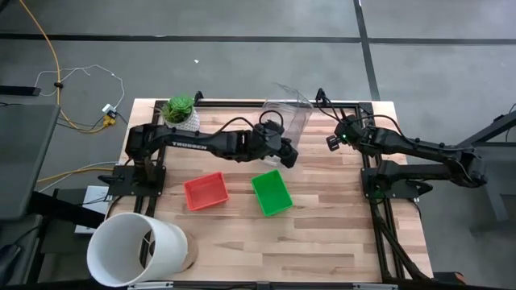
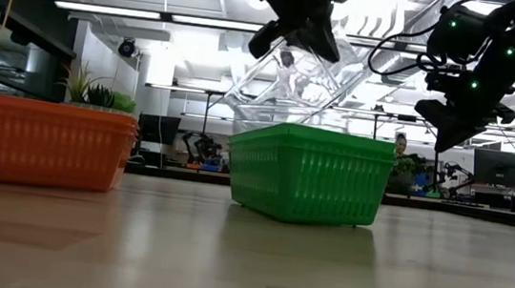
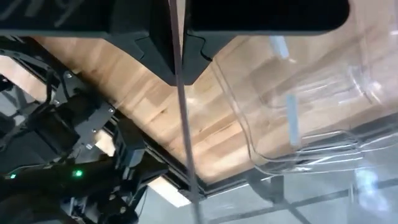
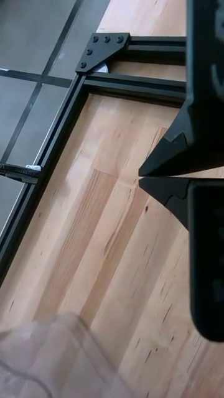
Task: Stack baskets by color
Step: Stack the left transparent bin on top of the right transparent bin, then return to Home Position
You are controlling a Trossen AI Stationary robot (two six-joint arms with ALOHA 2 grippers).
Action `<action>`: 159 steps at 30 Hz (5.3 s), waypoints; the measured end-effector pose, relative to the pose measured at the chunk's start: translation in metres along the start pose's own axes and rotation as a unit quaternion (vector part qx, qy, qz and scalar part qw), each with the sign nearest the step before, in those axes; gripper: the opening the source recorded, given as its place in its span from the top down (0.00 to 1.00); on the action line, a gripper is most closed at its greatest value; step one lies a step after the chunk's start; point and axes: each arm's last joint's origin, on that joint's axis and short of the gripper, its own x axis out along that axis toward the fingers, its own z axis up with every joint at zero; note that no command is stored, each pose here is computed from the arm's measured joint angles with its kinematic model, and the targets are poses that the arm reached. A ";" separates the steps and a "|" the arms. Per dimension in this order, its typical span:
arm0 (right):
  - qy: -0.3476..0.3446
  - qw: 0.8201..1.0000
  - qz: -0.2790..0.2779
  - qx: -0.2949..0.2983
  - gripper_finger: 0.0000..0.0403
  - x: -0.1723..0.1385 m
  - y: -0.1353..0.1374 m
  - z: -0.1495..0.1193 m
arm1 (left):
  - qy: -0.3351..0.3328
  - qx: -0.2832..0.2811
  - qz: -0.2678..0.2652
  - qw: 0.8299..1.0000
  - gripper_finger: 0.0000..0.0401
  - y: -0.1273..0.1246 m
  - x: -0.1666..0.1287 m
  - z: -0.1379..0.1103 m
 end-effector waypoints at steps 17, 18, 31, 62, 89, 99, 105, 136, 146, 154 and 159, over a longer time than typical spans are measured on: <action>0.001 1.000 0.002 0.000 1.00 0.000 0.000 0.000 | 0.116 0.113 0.110 0.981 1.00 0.036 0.003 -0.013; 0.001 1.000 0.002 0.000 1.00 0.000 0.000 0.000 | 0.121 0.120 0.123 0.978 1.00 0.038 0.003 -0.015; -0.001 1.000 -0.001 -0.004 1.00 0.000 0.000 0.000 | 0.205 0.200 0.158 0.945 1.00 0.051 -0.005 -0.026; 0.000 1.000 0.000 -0.004 1.00 0.000 0.000 0.000 | 0.204 0.285 0.107 0.930 0.63 0.046 -0.009 0.003; -0.008 0.984 0.161 -0.071 1.00 0.018 0.018 -0.022 | -0.124 0.227 -0.204 0.944 0.62 0.101 -0.182 0.024; -0.166 0.918 0.346 -0.103 1.00 -0.009 0.036 0.003 | -0.185 0.229 -0.249 0.923 0.80 0.164 -0.206 -0.051; -0.249 0.864 0.429 -0.092 1.00 -0.036 0.039 0.011 | -0.191 0.218 -0.264 0.920 0.98 0.188 -0.203 -0.090; -0.238 0.849 0.467 -0.069 1.00 -0.048 0.044 0.006 | -0.186 0.180 -0.334 0.906 1.00 0.234 -0.197 -0.183; -0.222 0.842 0.486 -0.071 1.00 -0.048 0.045 0.004 | -0.199 0.205 -0.322 0.902 1.00 0.233 -0.198 -0.183; -0.213 0.840 0.495 -0.062 1.00 -0.049 0.045 0.004 | -0.199 0.205 -0.320 0.903 1.00 0.233 -0.198 -0.183; -0.216 0.840 0.494 -0.066 1.00 -0.049 0.045 0.004 | -0.199 0.205 -0.320 0.903 1.00 0.233 -0.198 -0.183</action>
